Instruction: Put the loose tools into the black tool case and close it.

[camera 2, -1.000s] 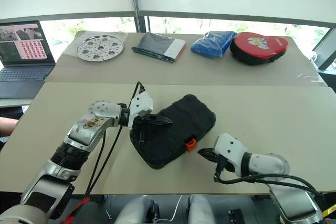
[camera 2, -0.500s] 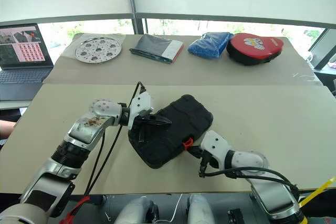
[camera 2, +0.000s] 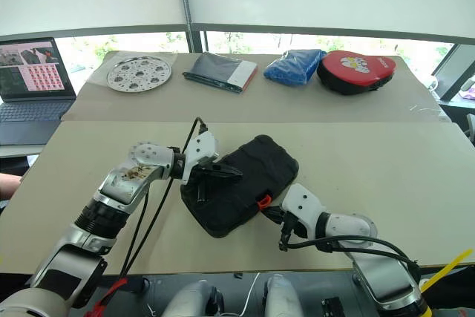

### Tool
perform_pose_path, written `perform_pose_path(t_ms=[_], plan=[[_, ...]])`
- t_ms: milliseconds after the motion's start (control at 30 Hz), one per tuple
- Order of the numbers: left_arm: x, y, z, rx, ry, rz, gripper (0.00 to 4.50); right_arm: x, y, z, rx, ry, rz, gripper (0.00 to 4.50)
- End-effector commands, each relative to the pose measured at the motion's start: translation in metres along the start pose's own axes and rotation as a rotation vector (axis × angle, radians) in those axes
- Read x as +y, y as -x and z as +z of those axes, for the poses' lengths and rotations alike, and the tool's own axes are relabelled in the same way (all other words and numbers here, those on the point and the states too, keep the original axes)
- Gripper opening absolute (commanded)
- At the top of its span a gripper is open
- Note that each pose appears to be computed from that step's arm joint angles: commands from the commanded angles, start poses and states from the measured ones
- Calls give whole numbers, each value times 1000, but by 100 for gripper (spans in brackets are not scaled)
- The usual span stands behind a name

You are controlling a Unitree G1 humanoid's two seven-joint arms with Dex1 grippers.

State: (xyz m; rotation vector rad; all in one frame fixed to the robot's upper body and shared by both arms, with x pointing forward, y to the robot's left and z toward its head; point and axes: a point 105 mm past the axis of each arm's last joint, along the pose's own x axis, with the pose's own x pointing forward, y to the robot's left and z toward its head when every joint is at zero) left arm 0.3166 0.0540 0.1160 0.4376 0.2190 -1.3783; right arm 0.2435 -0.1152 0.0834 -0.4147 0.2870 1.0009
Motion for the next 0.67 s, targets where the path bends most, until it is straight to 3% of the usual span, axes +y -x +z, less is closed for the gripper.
perform_pose_path(t_ms=[33,200,300,433,500,667], plan=[[-6,20,-34,-26,90,91,53,-8,24,18,-90,44,-24,0],[-15,84,-27,-151,56,201,216,-30,64,12,-87,92,-106,147],[-27,118,-44,-94,81,269,320,-38,82,5,-72,186,-104,251],[-43,158,-66,-7,58,416,448,-47,101,11,-213,282,-65,382],[-50,171,-73,28,59,470,450,-54,105,4,-183,297,-45,440],[-66,189,-82,76,39,566,450,-68,108,-4,-178,296,-14,447]])
